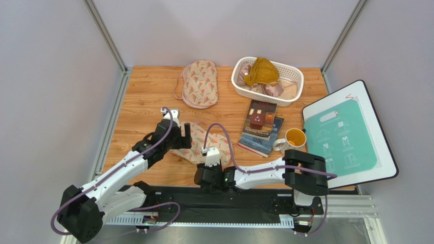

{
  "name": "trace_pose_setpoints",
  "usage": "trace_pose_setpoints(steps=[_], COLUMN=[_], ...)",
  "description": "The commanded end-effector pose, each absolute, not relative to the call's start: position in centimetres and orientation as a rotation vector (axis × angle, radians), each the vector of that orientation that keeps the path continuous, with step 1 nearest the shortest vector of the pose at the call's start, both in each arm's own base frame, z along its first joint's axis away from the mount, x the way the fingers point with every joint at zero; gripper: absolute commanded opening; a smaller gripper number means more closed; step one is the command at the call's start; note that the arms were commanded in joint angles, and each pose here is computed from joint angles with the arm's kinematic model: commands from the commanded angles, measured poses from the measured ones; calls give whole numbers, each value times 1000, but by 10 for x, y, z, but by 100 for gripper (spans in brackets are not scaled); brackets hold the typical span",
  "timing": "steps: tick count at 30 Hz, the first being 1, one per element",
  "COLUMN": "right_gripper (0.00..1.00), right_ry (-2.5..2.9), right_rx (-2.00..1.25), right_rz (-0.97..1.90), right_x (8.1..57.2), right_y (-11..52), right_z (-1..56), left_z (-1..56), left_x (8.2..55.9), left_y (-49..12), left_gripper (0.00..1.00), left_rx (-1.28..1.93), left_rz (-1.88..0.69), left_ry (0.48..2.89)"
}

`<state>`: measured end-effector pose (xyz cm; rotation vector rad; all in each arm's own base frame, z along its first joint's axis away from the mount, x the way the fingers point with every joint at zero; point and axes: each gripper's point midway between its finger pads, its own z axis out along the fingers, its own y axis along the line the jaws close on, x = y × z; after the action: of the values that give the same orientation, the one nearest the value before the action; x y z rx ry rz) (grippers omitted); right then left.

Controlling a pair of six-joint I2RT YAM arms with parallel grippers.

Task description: Unzip the laundry bag and remove the bra

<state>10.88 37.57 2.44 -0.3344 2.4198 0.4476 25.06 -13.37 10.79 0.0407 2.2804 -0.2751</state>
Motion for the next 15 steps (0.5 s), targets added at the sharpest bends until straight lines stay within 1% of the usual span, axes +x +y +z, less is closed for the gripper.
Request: trace_pose_setpoints(steps=[1,2,5,9,15], right_gripper=[53,52,46,44,43], right_ry=[2339,2335,2290,2240,2186], right_rx=[-182,-175,-140,-133,-139], right_rz=[437,425,348,226,157], right_x=[128,130,141,152,161], right_y=[389,389,380,363,354], right_z=[30,29,27,28,30], left_z=[106,103,87,77,72], left_x=[258,257,248,239,235], left_y=[-141,-140,-135,-130,-124], left_gripper=[93,93,93,93,93], left_rx=[45,40,13,-25,-33], left_rz=[-332,-332,-331,-336,-325], left_ry=[2260,2266,2306,2321,2325])
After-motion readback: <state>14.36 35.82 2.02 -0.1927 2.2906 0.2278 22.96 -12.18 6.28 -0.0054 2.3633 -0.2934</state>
